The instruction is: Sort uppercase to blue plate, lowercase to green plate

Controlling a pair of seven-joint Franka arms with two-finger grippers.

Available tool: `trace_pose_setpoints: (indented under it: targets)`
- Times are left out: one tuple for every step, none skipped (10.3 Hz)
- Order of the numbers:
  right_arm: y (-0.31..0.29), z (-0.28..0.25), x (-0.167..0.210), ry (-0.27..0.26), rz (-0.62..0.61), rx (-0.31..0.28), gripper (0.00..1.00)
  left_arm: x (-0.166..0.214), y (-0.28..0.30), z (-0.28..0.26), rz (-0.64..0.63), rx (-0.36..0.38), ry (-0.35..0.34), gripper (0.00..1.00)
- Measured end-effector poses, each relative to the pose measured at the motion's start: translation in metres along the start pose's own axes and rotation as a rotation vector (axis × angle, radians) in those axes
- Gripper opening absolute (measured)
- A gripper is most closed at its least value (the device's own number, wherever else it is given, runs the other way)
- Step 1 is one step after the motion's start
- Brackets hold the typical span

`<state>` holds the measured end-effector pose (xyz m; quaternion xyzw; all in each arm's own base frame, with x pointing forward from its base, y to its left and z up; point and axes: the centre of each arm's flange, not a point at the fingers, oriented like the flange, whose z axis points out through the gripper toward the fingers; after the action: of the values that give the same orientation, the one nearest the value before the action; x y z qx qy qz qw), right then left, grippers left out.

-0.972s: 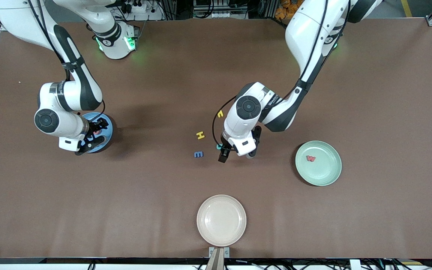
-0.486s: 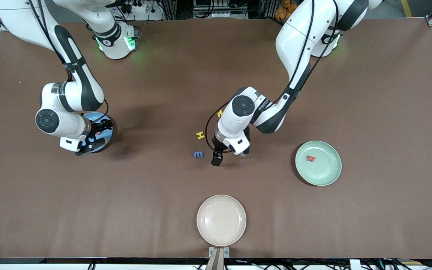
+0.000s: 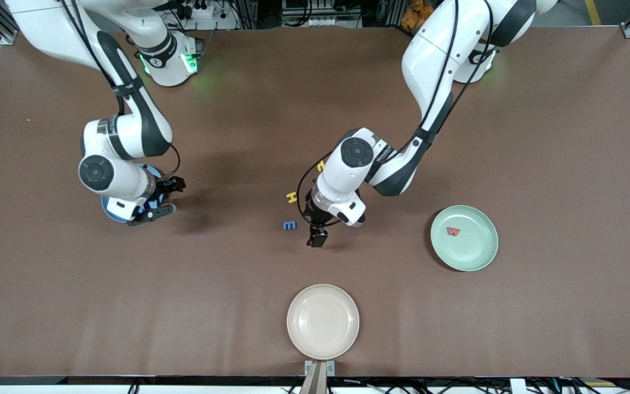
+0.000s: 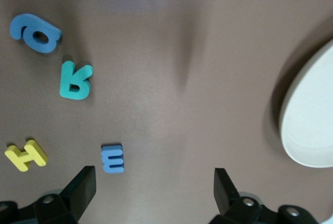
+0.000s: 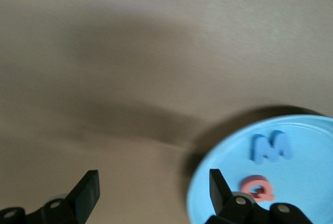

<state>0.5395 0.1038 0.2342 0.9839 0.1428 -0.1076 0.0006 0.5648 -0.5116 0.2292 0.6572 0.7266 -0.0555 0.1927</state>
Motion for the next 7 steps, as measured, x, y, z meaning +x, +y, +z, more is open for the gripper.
trace_pose_setpoints:
  targets:
    - [-0.014,-0.005,0.003,0.011,0.032,0.001,0.94,-0.008,-0.02,0.013,0.027,0.021,0.008,1.0]
    - [-0.022,-0.011,0.006,0.027,0.054,0.001,0.94,-0.02,-0.046,0.027,0.062,0.042,0.016,1.0]
    - [-0.023,-0.02,0.011,0.049,0.067,0.0,0.95,-0.027,-0.066,0.038,0.086,0.057,0.024,1.0]
    - [-0.021,-0.029,0.016,0.069,0.073,0.0,0.96,-0.027,-0.072,0.044,0.094,0.064,0.032,1.0]
    - [-0.02,-0.037,0.02,0.089,0.076,0.0,0.96,-0.021,-0.072,0.05,0.094,0.066,0.042,1.0]
    - [-0.019,-0.045,0.025,0.107,0.077,-0.001,0.96,-0.015,-0.069,0.056,0.095,0.066,0.053,1.0]
    - [-0.019,-0.052,0.028,0.122,0.077,-0.001,0.96,-0.01,-0.069,0.061,0.099,0.067,0.063,1.0]
